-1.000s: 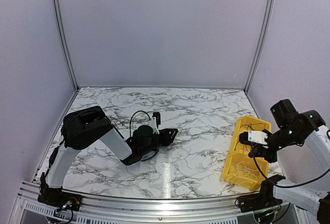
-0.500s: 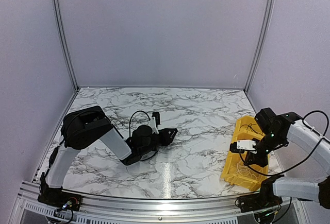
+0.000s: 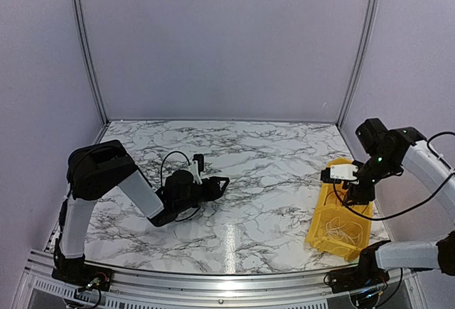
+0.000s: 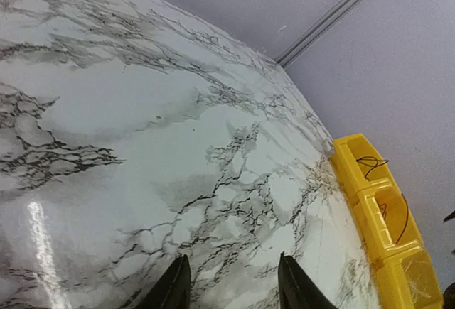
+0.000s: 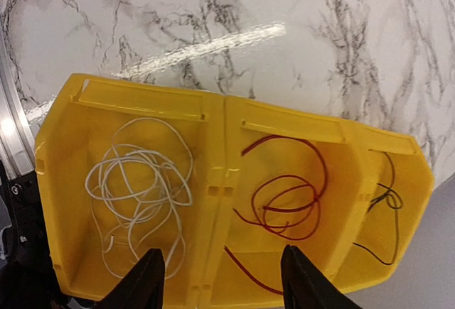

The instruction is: Untangle the cables

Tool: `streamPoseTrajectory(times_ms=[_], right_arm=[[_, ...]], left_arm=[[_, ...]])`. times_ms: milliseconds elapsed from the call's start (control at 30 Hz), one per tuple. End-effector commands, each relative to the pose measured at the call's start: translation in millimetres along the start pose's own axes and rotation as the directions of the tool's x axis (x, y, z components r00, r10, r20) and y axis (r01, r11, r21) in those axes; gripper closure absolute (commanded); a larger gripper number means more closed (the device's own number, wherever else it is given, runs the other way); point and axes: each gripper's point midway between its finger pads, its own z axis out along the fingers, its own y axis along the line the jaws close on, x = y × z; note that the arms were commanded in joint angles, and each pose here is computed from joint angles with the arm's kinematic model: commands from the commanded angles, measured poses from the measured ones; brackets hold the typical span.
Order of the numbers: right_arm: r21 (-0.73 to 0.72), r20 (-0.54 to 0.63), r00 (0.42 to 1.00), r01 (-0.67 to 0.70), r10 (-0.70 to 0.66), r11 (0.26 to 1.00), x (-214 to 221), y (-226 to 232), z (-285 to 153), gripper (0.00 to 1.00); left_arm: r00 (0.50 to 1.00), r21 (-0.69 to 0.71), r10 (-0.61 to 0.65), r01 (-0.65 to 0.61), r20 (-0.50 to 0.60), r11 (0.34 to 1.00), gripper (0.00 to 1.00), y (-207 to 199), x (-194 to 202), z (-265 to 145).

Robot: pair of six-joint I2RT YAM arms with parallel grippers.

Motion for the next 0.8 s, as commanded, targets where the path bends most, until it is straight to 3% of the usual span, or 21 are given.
streamPoseTrajectory(times_ms=[0,33,133,267,300,400,533,633,700,767], right_arm=[[0.066,0.036,0.998,0.051,-0.053,0.996,-19.9,-28.4,-40.8,0.43],[0.075,0.073,0.996,0.046,-0.051,0.996,-30.4,-35.8,-47.5,0.44],[0.101,0.245,0.969,0.005,-0.03,0.995,-73.0,-61.5,-61.4,0.44],[0.124,0.5,0.864,-0.129,0.05,0.984,-130.9,-105.2,-76.8,0.41],[0.102,0.557,0.827,-0.149,0.068,0.984,-144.9,-111.9,-81.9,0.36],[0.076,0.651,0.747,-0.242,0.136,0.967,-167.9,-138.9,-85.5,0.03],[0.132,0.715,0.676,-0.384,0.18,0.914,-176.9,-179.7,-86.7,0.01],[0.18,0.797,0.583,-0.479,0.158,0.86,-181.3,-200.0,-107.4,0.01],[0.164,0.848,0.498,-0.572,0.181,0.804,-181.8,-213.8,-123.2,0.02],[0.139,0.871,0.43,-0.676,0.235,0.723,-177.2,-229.7,-131.4,0.02]], left_arm=[[0.998,0.004,0.057,-0.057,0.001,0.998,0.16,-13.7,-33.1,-26.6],[0.997,-0.021,0.072,-0.072,-0.02,0.997,0.03,-10.6,-35.6,-34.6],[0.986,-0.099,0.154,-0.16,-0.067,0.982,0.01,-10.3,-50.9,-55.5],[0.938,-0.242,0.27,-0.32,-0.219,0.916,0.01,-7.2,-67.9,-74.4],[0.924,-0.275,0.283,-0.35,-0.255,0.895,0.01,-5.6,-72.6,-80.2],[0.894,-0.404,0.306,-0.425,-0.328,0.81,0.01,1.9,-94.7,-101.5],[0.827,-0.538,0.392,-0.56,-0.402,0.63,0.01,7.8,-136.8,-130.3],[0.795,-0.615,0.457,-0.602,-0.399,0.509,0.01,10.8,-167.3,-153.2],[0.799,-0.637,0.481,-0.589,-0.362,0.498,0.01,4.2,-189.4,-164.0],[0.819,-0.642,0.489,-0.553,-0.3,0.532,0.01,-7.2,-214.0,-172.3]])
